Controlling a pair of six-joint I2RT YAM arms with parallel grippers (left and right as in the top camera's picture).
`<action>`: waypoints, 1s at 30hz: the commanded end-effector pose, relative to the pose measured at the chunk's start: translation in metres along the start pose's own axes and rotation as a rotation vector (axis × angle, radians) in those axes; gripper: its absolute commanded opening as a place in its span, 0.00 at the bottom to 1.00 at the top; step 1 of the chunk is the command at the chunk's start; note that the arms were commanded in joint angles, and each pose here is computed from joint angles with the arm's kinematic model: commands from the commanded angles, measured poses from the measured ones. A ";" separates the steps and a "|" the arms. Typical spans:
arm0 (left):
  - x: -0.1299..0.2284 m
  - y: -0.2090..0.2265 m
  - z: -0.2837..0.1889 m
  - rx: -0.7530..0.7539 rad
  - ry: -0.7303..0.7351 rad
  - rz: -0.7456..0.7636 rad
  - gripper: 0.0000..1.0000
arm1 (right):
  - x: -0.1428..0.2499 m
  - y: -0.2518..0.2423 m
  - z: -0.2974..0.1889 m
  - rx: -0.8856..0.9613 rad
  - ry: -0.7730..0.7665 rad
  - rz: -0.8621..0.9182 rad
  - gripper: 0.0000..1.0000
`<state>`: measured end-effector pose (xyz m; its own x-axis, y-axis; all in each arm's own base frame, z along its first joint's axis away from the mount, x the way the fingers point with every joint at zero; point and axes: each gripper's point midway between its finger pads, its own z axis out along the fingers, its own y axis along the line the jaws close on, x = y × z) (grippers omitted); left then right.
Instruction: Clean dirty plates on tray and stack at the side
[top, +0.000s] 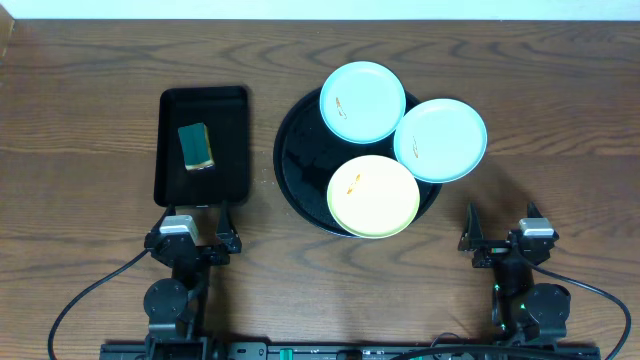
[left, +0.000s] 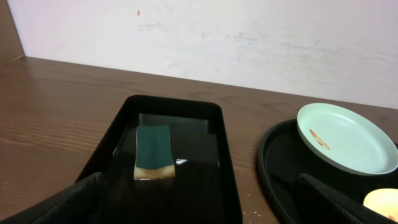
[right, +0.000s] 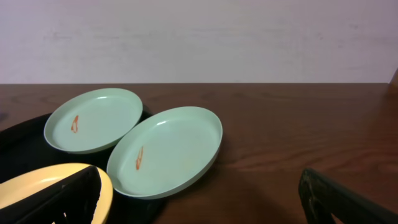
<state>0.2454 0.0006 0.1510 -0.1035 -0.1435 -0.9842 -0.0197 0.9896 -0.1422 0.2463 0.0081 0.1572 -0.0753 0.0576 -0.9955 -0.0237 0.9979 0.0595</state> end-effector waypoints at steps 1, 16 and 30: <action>0.014 0.007 0.000 -0.036 0.048 0.014 0.95 | 0.001 0.002 0.000 -0.006 0.001 0.012 0.99; 0.014 0.007 0.000 -0.035 0.047 0.014 0.95 | 0.001 0.002 0.000 -0.006 0.001 0.012 0.99; -0.110 -0.019 -0.029 -0.005 0.152 0.003 0.95 | 0.001 0.002 0.000 -0.006 0.002 0.012 0.99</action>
<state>0.2264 -0.0002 0.1971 -0.2528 -0.2164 -0.9430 -0.0554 0.9763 -0.2092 0.2464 0.0081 0.1575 -0.0741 0.0576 -0.9956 -0.0238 0.9979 0.0595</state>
